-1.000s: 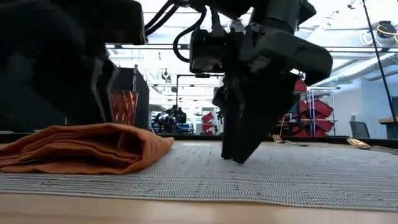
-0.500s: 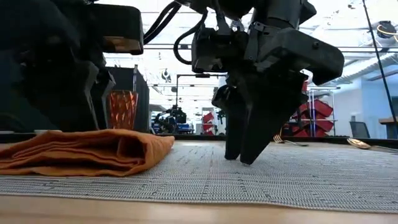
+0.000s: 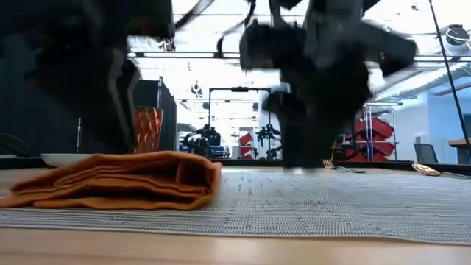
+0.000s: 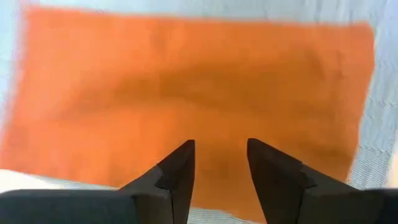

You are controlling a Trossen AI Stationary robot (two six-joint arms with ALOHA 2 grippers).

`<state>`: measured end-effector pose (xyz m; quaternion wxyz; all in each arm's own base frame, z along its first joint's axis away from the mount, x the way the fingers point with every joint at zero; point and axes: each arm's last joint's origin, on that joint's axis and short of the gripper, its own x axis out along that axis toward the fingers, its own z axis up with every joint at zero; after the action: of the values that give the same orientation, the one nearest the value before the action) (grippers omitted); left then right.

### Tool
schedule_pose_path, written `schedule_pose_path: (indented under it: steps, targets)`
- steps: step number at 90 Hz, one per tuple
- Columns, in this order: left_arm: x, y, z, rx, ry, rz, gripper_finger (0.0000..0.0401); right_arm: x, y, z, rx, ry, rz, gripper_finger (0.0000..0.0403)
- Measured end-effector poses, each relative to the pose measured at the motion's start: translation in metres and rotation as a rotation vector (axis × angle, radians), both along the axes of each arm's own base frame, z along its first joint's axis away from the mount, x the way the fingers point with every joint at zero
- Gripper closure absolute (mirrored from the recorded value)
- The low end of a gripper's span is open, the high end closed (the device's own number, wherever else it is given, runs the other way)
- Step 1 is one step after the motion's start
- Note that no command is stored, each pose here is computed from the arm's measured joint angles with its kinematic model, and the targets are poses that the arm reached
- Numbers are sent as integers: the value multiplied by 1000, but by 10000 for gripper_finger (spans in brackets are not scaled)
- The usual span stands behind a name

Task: Set table place
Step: Put the gray plate to the right of the orange napkin on the gray placemat

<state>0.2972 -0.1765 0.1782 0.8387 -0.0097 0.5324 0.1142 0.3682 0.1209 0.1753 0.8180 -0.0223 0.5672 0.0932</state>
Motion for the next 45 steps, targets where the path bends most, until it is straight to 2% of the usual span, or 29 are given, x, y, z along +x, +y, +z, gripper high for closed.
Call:
schedule_pose_path:
  steps: [24, 36, 45]
  targets:
    - [-1, 6, 29, 122, -46, 37, 268, -8, -6, 30, -4, -67, 2, 211]
    - [-4, 12, 28, 211, -35, 53, 268, -15, -8, 28, -36, 7, 18, 211]
    - [-8, 21, 28, 294, 22, 62, 268, -22, -14, 28, -120, 70, 5, 211]
